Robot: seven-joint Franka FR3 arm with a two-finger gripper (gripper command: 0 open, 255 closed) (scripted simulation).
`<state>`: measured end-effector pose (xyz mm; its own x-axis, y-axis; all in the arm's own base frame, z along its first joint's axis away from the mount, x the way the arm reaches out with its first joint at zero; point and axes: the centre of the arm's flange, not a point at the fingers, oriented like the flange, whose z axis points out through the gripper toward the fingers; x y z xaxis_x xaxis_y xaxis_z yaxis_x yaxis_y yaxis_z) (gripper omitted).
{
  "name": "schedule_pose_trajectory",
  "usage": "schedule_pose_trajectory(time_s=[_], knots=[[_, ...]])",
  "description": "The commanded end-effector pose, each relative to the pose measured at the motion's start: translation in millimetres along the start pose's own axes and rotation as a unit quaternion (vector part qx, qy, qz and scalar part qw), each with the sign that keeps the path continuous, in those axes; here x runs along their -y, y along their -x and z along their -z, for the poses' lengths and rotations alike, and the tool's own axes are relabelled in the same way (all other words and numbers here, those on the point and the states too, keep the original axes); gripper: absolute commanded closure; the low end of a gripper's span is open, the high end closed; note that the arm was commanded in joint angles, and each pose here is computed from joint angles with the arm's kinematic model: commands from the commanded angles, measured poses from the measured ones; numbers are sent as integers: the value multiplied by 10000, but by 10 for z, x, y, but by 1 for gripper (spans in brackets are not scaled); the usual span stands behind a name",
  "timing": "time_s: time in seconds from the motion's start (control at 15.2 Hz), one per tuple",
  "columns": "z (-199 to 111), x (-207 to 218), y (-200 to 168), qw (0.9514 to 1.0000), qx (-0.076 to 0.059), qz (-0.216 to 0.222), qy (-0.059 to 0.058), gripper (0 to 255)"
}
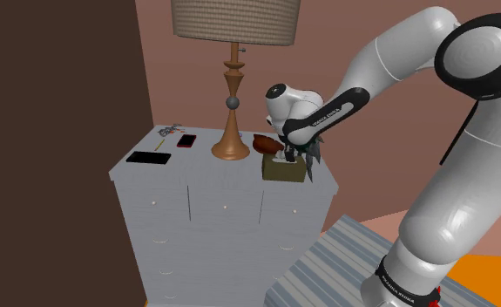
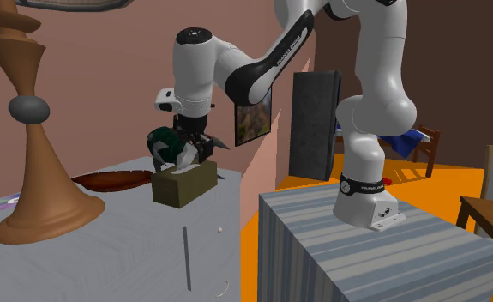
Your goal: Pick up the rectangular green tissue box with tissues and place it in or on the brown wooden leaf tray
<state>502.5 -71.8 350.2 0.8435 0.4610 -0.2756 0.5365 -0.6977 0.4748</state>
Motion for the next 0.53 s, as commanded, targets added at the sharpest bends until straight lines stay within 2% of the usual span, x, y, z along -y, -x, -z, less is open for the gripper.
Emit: schedule_pose_trajectory(time_s=[0.0, 0.07, 0.46], knots=[[0, 0, 0, 10000, 0, 0, 0, 0], [0, 0, 0, 10000, 0, 0, 0, 255], [3, -6, 2, 10000, 0, 0, 0, 255]])
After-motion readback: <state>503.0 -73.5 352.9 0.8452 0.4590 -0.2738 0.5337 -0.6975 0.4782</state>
